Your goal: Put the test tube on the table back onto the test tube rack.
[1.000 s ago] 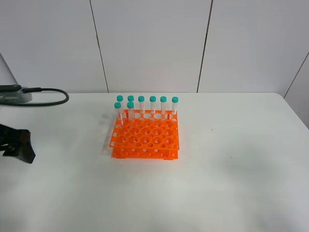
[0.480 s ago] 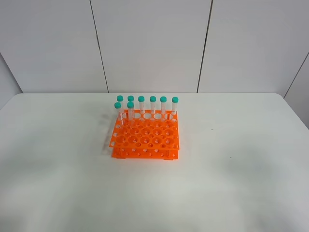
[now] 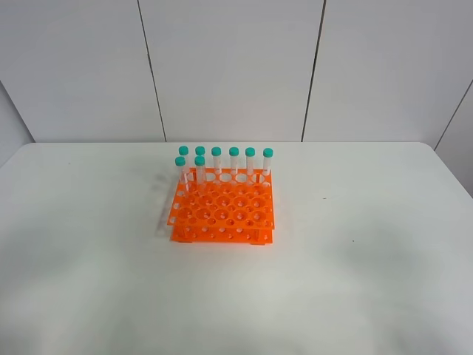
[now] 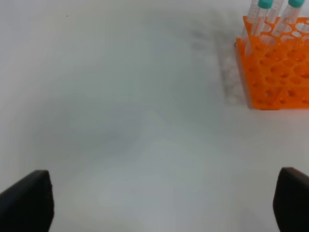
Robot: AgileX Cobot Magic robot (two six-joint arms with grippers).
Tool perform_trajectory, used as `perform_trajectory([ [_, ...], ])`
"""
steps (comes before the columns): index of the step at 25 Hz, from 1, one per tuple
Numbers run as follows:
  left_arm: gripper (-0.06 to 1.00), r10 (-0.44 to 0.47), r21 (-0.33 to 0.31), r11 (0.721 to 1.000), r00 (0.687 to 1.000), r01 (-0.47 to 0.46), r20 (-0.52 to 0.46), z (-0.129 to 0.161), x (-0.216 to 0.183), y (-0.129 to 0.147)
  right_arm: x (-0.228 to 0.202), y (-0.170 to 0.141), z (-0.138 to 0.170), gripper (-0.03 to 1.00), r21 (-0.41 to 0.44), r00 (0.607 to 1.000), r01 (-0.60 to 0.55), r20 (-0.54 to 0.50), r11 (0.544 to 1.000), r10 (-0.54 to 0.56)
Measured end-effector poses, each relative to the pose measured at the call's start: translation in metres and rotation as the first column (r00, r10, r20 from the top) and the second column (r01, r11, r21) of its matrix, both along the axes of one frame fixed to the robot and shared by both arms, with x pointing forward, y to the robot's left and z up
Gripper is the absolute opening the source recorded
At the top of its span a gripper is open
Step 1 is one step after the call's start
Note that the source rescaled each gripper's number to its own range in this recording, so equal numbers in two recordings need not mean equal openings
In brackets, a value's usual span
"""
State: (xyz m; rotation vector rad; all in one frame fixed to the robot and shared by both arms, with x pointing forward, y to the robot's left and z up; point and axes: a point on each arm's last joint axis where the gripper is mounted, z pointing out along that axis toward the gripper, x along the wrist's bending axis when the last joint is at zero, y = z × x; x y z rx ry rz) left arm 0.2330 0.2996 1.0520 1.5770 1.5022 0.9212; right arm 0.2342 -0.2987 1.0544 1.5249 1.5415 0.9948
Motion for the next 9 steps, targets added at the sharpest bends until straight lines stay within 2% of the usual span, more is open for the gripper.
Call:
perform_trajectory([
  [9, 1.00, -0.003, 0.003, 1.000, 1.000, 0.003, 0.000, 0.0000, 0.0000, 0.0000, 0.0000, 0.0000, 0.0000, 1.00, 0.001, 1.000, 0.000, 0.000, 1.000, 0.000],
])
